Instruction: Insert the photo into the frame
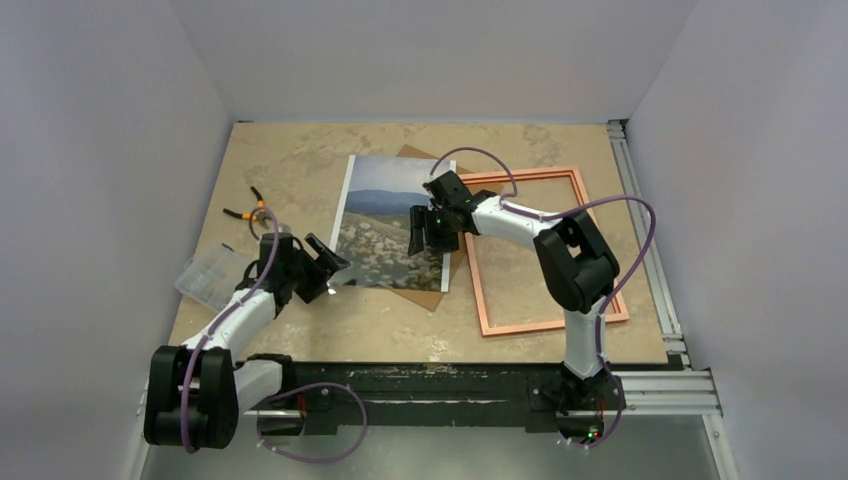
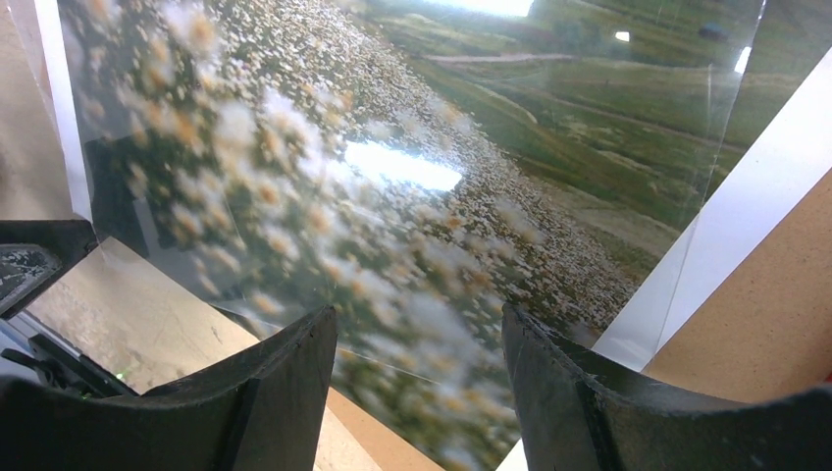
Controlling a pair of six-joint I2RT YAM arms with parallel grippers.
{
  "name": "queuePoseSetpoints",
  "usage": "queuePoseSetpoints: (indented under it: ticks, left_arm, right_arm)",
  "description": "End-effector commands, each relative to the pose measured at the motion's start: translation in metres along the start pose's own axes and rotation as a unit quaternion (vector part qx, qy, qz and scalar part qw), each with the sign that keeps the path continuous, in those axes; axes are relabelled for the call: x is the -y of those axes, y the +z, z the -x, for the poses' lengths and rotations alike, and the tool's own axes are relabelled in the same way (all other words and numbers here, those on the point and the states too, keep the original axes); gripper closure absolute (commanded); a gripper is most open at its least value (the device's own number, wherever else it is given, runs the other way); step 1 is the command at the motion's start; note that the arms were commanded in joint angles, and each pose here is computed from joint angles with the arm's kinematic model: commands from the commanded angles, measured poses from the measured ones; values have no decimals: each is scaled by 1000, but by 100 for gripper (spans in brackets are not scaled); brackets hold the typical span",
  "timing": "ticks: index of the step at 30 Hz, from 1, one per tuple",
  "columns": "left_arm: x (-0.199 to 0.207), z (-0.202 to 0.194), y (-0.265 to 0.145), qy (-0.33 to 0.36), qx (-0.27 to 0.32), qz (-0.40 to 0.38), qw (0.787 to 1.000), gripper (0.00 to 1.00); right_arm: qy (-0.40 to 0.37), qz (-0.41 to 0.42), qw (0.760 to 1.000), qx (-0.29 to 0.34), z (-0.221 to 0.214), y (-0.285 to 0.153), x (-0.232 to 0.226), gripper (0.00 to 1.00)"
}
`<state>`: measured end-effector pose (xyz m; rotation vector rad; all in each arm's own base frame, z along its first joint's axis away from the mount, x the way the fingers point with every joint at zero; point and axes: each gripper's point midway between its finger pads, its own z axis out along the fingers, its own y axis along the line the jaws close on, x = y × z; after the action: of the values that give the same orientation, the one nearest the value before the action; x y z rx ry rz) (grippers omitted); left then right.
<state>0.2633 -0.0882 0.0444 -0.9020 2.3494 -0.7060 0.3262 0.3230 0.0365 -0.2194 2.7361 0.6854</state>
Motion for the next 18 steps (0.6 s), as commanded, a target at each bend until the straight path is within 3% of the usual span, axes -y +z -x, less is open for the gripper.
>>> queuePoseSetpoints:
  ticks: [1, 7, 18]
  left_arm:
    - [16, -7, -3, 9, 3, -62, 998, 21]
    - [49, 0, -19, 27, 29, -145, 989, 23]
    - [74, 6, -43, 31, 47, -198, 979, 31]
  right_arm:
    - [21, -58, 993, -98, -62, 22, 39, 38]
    - [22, -52, 993, -99, -63, 22, 37, 38]
    - [22, -42, 994, -101, -62, 22, 33, 38]
